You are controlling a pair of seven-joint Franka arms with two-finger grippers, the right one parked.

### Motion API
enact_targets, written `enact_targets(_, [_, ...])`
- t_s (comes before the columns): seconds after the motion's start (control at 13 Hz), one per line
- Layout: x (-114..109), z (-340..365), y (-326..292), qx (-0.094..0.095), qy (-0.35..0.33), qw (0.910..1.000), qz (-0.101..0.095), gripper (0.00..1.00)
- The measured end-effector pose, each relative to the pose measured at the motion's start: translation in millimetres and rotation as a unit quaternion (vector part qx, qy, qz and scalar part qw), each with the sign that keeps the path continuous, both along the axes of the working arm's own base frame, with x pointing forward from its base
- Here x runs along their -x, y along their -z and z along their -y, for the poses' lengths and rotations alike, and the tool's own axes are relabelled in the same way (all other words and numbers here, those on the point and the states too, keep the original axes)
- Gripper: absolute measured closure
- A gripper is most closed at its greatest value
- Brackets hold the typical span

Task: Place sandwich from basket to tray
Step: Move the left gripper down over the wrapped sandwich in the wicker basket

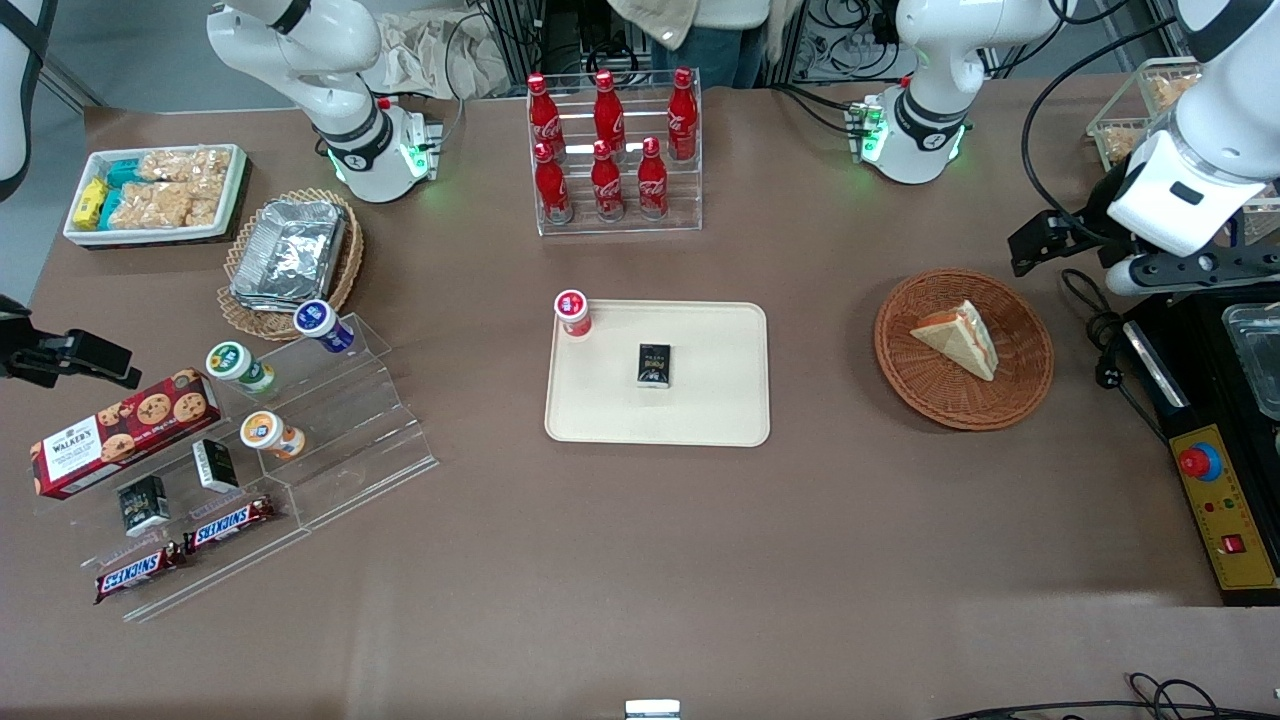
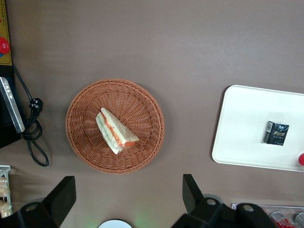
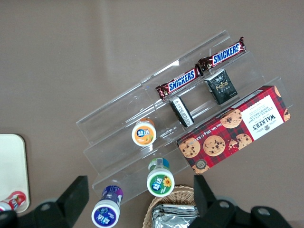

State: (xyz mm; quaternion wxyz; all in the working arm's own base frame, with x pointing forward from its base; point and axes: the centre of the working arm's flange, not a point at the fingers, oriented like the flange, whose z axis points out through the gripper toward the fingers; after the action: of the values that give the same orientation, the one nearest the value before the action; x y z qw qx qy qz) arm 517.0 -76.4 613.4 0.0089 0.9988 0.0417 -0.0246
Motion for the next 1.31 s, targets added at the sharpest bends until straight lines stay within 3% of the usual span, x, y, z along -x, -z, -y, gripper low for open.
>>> enact_targets(0.38, [0.5, -1.2, 0.4, 0.000, -0.002, 1.0000, -0.003, 0.00])
enact_targets(0.62, [5.7, -3.4, 3.7, -0.008, -0.075, 0.9968, -0.027, 0.00])
enact_targets(1.0, [10.2, -28.9, 12.3, -0.024, -0.219, 0.9743, -0.048, 0.00])
enact_targets(1.31, [37.1, -66.0, 34.5, -0.035, -0.310, 0.9487, -0.051, 0.00])
